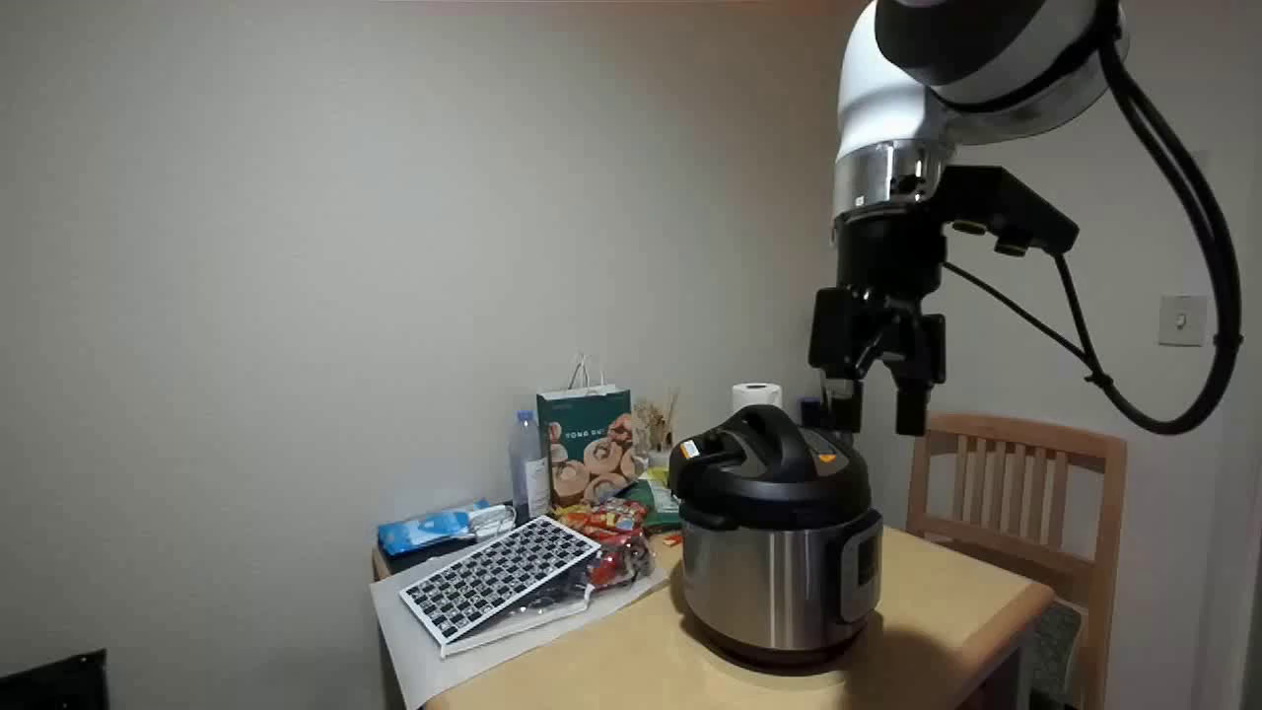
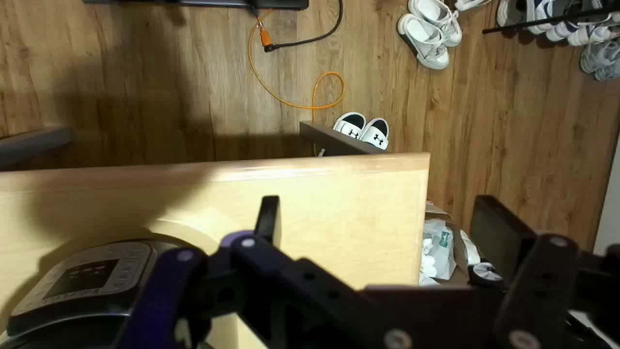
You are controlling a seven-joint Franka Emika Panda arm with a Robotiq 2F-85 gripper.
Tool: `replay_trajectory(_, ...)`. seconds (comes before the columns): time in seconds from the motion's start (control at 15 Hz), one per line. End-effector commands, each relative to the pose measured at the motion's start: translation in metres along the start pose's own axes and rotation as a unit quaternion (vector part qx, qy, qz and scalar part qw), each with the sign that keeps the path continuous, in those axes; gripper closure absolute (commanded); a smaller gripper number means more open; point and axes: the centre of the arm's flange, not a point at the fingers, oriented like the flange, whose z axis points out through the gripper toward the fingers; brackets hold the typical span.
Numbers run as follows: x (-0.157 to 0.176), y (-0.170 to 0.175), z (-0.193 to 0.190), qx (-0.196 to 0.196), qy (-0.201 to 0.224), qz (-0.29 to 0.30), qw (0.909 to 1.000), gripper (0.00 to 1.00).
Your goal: Take the lid off of the rice cooker
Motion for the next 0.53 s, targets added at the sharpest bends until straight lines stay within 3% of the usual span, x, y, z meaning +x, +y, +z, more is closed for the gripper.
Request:
replay_trajectory(0.0, 0.0, 0.0, 0.0, 0.0, 0.0, 0.0, 1.0, 0.0)
replay_trajectory(0.33, 0.0, 0.0, 0.0, 0.0, 0.0, 0.0, 1.0, 0.0)
replay_trajectory(0.47, 0.015, 0.008, -0.003, -0.012, 0.011, 0.015, 0.9998, 0.0)
